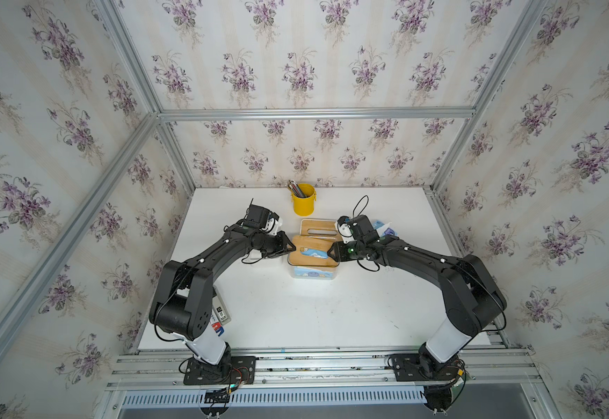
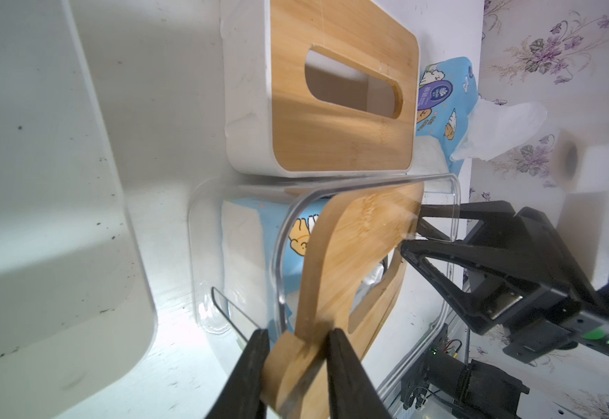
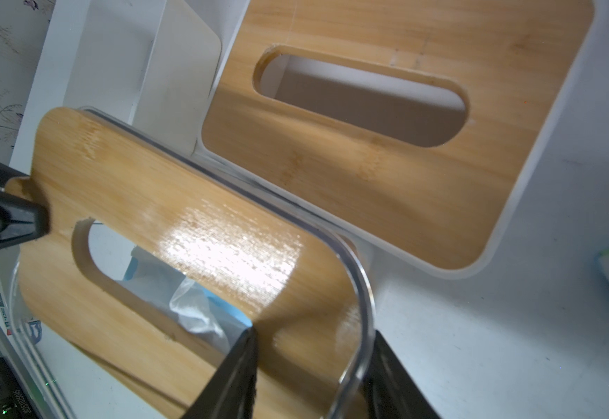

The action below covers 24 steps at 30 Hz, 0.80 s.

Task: Put the tissue paper into the tissue box
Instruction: Close the box lid on the tissue box.

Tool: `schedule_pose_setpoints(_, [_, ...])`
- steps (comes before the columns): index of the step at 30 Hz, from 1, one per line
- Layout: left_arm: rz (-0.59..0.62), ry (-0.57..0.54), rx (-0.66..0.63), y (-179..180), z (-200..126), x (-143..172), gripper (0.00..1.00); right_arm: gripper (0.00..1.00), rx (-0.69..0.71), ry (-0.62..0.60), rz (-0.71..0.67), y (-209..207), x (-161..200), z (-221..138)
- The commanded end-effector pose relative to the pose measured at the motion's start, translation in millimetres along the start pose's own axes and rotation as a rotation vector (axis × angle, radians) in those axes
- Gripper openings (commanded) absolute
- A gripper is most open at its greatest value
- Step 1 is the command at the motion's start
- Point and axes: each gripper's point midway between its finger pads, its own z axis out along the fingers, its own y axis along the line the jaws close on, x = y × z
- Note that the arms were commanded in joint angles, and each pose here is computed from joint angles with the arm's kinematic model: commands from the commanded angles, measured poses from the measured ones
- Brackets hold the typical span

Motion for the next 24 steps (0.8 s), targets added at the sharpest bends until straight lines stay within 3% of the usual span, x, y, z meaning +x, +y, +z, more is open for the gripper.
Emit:
schedule_pose_setpoints(1, [0.000,0.060,0.059,-9.3,6.1,12.1,0.28,0.47,-0.127,-0.026,-0.003,28.3,-11.2,-3.9])
schedule_pose_setpoints(8, [0.002,0.065,0.070,-10.2,7.6,13.1,0.28,0.50,-0.152,-0.028,0.001,33.4,-13.8,-4.7])
schedule_pose_setpoints(24, [-0.011,0.068,0.055,-1.8,8.1,16.8,0.31,0.65,-0.226,-0.042,0.056,35.8,-16.6,-10.5])
